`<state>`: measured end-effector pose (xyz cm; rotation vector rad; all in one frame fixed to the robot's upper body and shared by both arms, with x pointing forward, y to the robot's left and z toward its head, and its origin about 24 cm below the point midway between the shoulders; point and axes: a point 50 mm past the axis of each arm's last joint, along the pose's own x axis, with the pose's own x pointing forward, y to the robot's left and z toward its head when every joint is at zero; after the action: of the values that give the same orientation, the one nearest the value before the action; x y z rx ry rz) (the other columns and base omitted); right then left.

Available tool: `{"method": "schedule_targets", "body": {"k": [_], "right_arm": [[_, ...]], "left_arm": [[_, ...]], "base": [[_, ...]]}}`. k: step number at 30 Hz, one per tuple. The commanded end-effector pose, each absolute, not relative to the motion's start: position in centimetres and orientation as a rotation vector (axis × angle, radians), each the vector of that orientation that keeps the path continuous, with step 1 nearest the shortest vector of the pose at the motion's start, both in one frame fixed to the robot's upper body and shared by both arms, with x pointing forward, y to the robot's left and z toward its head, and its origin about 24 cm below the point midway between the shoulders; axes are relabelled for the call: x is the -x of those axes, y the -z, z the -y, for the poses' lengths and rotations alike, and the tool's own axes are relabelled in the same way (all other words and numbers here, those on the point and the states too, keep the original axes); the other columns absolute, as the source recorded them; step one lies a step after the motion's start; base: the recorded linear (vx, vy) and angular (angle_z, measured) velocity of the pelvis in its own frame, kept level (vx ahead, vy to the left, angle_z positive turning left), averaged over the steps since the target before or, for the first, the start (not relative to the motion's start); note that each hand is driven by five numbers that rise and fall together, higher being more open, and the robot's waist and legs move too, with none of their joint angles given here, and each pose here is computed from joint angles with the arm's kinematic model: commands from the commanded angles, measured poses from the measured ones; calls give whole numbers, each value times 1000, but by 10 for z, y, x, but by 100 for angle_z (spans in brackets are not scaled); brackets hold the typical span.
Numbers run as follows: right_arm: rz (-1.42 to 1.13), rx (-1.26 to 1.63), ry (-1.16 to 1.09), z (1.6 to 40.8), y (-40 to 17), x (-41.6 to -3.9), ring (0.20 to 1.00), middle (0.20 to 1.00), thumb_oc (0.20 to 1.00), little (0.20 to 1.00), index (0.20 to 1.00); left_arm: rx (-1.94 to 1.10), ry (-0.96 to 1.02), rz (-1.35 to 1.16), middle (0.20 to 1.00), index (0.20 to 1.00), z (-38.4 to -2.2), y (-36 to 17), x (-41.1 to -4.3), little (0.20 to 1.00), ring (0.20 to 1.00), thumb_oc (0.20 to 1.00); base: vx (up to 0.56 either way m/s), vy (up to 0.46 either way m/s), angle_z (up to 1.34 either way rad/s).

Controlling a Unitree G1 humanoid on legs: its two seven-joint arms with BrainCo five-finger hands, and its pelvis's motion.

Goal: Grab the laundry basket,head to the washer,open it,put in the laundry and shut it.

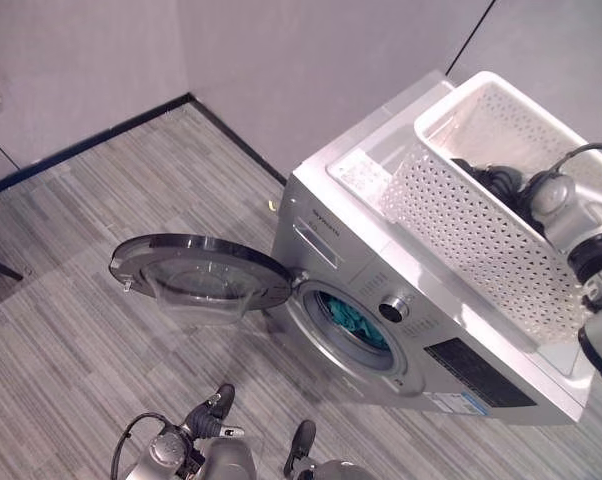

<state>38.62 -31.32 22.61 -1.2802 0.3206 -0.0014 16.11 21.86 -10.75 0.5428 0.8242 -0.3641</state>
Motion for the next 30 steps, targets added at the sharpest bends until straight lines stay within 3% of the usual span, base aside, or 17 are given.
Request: {"method": "schedule_targets", "body": {"k": [1, 4, 5, 18, 26, 30], "right_arm": [[-395, 1367, 15, 321, -216, -383, 1000, 1000, 1000, 1000, 1000], [-404, 1366, 19, 322, -215, -383, 1000, 1000, 1000, 1000, 1000], [-409, 1340, 52, 325, -217, -383, 200, 200, 200, 200, 200], [-45, 979, 290, 330, -288, -381, 200, 200, 200, 200, 200], [418, 543, 392, 324, -373, -358, 200, 200, 200, 200, 200], [589, 470, 384, 308, -399, -349, 200, 200, 200, 200, 200]], "left_arm": [[-538, 380, -695, 1000, 1000, -205, 92, -192, 1000, 1000, 1000], [-538, 379, -692, 1000, 1000, -203, 92, -194, 1000, 1000, 1000], [-535, 370, -681, 1000, 1000, -201, 90, -199, 1000, 1000, 1000], [-563, 358, -748, 1000, 1000, -209, 102, -191, 1000, 1000, 1000], [-562, 342, -767, 1000, 1000, -211, 108, -186, 1000, 1000, 1000], [-540, 301, -749, 1000, 1000, -214, 104, -189, 1000, 1000, 1000]], "base": [[-19, -9, 15], [0, 0, 3], [0, 0, 0], [16, 13, 0], [17, 66, -11], [-2, 87, -15]]}}
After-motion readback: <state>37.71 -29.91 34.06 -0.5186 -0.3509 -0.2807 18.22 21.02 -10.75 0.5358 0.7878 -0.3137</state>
